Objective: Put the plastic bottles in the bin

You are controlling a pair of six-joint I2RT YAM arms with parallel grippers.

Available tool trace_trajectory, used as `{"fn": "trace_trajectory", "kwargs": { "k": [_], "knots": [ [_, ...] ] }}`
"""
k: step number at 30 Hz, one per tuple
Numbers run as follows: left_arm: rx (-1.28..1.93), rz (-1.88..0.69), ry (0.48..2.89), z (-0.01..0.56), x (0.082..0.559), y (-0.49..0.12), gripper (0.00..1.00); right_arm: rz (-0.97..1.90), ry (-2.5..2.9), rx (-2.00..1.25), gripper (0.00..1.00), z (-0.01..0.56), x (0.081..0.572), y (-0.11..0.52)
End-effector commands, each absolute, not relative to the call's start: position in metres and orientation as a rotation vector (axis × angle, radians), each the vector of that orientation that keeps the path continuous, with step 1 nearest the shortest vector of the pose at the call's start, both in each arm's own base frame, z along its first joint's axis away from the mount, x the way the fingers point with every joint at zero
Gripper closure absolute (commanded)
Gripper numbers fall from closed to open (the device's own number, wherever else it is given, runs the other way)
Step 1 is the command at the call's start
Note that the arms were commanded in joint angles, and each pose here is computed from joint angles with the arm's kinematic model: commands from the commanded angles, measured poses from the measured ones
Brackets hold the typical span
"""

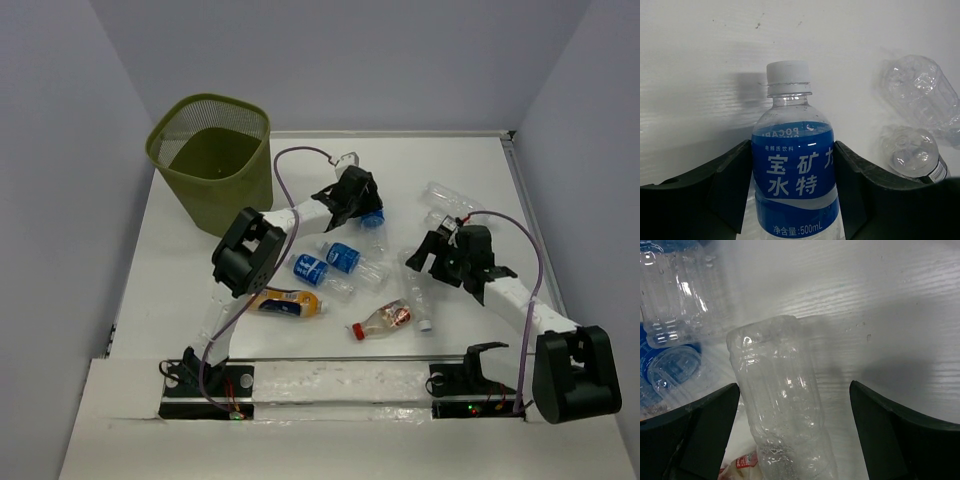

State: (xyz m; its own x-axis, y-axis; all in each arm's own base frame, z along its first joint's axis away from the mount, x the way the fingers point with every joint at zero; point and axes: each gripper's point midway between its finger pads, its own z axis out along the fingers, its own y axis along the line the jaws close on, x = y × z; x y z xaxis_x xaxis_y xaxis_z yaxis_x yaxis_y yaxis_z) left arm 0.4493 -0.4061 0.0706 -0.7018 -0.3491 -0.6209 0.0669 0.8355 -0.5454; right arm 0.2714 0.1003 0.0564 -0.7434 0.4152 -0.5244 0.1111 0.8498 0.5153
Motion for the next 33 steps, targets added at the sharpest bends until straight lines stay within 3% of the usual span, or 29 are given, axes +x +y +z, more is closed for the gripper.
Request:
{"fn": "trace_trajectory", "kwargs": {
  "k": [1,5,13,16,25,29,33],
  "knots": [
    [-0.191,-0.794,2.177,0.094,0.466,-0.417,0.46,0.516,2.307,0.309,0.04,0.075,0.301,0.095],
    [-0.185,-0.819,2.158,0.101,0.468,-0.419,0.53,0.473,2.34,0.295,0.05,0.071,0.309,0.094],
    [-0.132,-0.942,1.988,0.18,0.471,-0.428,0.55,0.463,2.378,0.26,0.1,0.069,0.319,0.102],
    [-0.121,-0.948,1.901,0.226,0.472,-0.421,0.57,0.456,2.391,0.262,0.16,0.067,0.32,0.101],
    [-0.152,-0.929,1.568,0.409,0.47,-0.341,0.57,0.448,2.413,0.261,0.16,0.058,0.314,0.104],
    [-0.186,-0.874,1.472,0.46,0.464,-0.293,0.57,0.432,2.385,0.277,0.34,0.065,0.314,0.101],
    [-0.243,-0.762,1.429,0.49,0.464,-0.232,0.57,0.426,2.364,0.276,0.42,0.072,0.316,0.099]
  ]
}}
